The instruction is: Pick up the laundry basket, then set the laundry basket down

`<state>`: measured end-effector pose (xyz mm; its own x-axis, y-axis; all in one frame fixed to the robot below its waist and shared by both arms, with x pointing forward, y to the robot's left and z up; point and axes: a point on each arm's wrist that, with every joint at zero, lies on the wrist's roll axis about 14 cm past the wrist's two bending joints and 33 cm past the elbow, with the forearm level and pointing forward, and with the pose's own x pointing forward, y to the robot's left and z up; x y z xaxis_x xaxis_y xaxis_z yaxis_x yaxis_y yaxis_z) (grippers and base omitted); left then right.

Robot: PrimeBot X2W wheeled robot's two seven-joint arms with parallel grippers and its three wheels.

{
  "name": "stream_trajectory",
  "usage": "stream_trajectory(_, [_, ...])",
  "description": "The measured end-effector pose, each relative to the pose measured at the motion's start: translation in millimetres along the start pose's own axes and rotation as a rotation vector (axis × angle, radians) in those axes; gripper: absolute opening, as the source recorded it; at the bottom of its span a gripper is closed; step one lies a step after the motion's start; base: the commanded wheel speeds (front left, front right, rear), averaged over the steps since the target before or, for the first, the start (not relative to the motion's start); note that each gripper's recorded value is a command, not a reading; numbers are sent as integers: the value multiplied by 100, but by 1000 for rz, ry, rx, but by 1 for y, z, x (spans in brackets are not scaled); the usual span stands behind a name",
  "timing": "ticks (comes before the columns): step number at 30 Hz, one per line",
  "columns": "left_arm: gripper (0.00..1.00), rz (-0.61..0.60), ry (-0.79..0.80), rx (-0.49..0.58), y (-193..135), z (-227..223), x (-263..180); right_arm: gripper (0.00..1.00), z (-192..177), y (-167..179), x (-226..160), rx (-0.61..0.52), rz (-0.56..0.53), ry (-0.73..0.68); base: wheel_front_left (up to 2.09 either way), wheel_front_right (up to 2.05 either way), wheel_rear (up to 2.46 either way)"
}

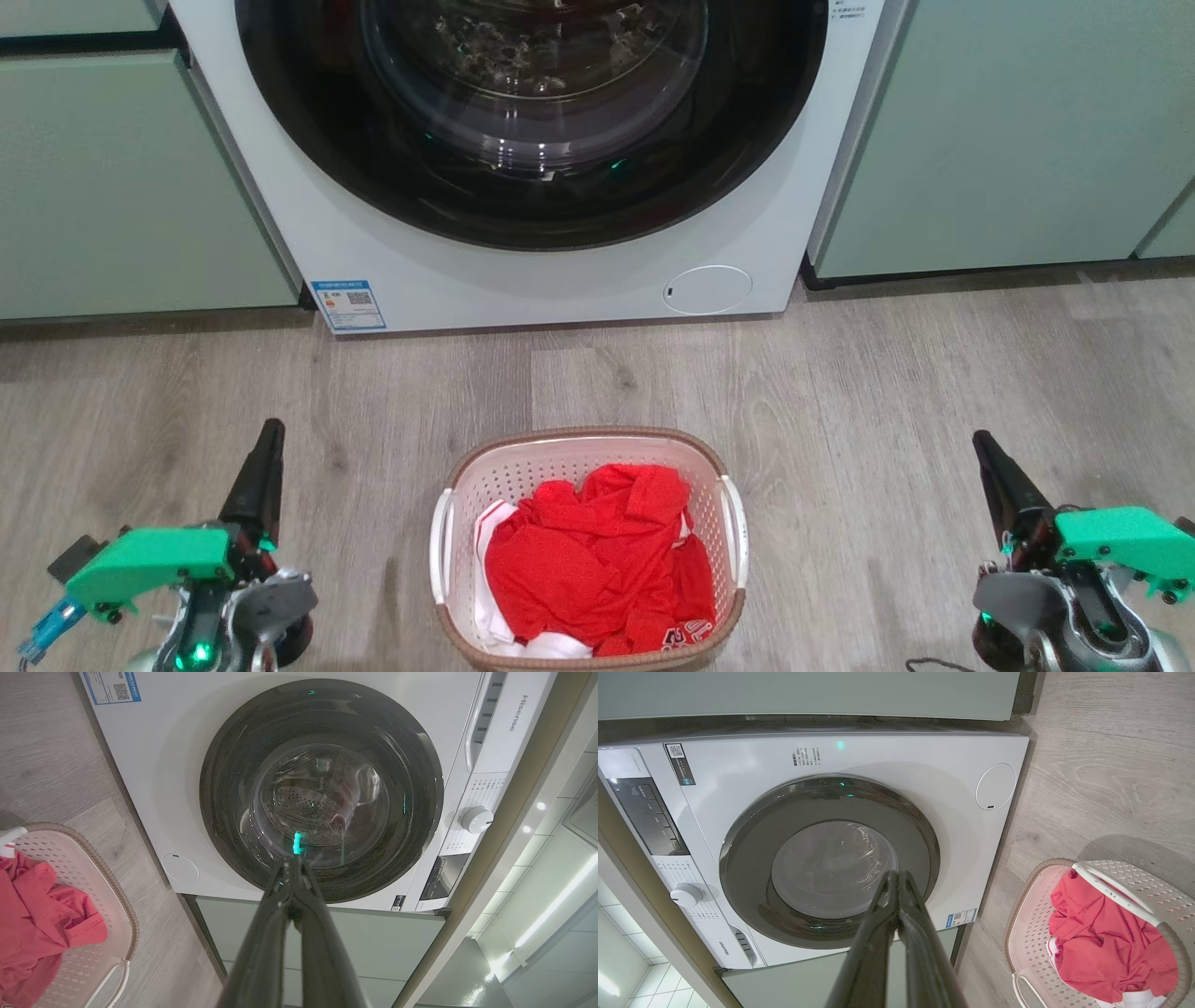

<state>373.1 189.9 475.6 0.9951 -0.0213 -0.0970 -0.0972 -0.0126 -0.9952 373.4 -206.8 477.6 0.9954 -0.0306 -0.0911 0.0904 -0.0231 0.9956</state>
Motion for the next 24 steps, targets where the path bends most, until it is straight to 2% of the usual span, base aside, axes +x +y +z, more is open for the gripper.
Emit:
stream_trajectory(2, [0,0,0,0,0,0,0,0,0,0,0,0,0,0,0,0,0])
stream_trajectory(3, [100,8,0,-1,3,0,-1,100,0,-2,0,1,-7,0,0,0,0])
stream_trajectory(9, [100,127,-12,-16,43,0,-20,100,-2,-37,-16,14,-110,-5,0,0,0])
stream_trajectory(24, [100,115,-51,61,37,8,-17,100,2,-31,-12,-84,-97,-31,0,0,0])
